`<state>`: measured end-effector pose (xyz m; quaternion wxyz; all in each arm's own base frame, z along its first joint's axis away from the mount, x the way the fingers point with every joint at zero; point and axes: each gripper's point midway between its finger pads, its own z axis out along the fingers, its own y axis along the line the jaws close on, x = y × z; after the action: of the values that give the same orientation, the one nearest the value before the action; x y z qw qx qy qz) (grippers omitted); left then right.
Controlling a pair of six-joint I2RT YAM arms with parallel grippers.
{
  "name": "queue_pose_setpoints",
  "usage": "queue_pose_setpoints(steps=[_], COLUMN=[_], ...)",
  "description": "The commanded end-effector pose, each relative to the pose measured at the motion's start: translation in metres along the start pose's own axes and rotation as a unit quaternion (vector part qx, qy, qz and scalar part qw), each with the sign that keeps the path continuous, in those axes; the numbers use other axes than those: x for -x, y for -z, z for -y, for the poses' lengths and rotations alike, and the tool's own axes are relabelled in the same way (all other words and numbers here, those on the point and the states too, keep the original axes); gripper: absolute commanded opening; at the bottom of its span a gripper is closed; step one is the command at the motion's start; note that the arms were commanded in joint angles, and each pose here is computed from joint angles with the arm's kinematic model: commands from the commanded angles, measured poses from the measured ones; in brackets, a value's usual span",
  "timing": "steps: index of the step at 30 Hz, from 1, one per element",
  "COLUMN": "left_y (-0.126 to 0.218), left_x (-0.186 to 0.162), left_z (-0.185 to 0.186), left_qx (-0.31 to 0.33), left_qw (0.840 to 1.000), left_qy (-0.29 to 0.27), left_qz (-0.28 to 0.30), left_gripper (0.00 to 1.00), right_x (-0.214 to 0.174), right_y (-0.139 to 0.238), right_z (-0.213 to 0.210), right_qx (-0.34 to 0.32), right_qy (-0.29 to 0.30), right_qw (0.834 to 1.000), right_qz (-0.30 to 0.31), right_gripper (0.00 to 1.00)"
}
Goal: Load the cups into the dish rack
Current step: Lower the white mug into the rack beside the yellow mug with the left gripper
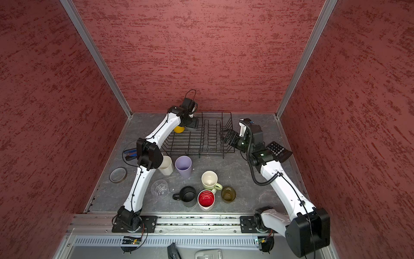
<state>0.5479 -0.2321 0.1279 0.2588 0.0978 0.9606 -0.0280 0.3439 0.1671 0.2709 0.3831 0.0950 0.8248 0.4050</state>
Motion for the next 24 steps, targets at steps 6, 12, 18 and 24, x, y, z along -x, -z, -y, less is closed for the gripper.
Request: queue_pose_setpoints(steps=[6, 12, 18, 24], left_y=[0.008, 0.000, -0.008, -0.017], left_x=[0.009, 0.004, 0.002, -0.001], left_z=[-0.003, -0.002, -0.001, -0.001], left_qx=[-0.009, -0.013, -0.013, -0.011], left_qw=[1.000, 1.000, 1.000, 1.000], left_qy=[0.002, 0.000, -0.001, -0.002], left_qz=[0.012, 0.002, -0.001, -0.006], left_gripper=[0.00, 0.00, 0.00, 0.00], right_x=[0.001, -0.001, -0.002, -0.003], right_y=[-0.002, -0.002, -0.003, -0.004], right_z=[-0.003, -0.003, -0.003, -0.003], right_qx=[0.018, 0.019, 0.024, 0.026], right_qy=[-0.012, -0.015, -0.020, -0.024], right_qw=[1.000, 1.000, 1.000, 0.999], right_qz=[0.002, 0.000, -0.001, -0.003], right_gripper=[0.99, 0.99, 0.99, 0.99])
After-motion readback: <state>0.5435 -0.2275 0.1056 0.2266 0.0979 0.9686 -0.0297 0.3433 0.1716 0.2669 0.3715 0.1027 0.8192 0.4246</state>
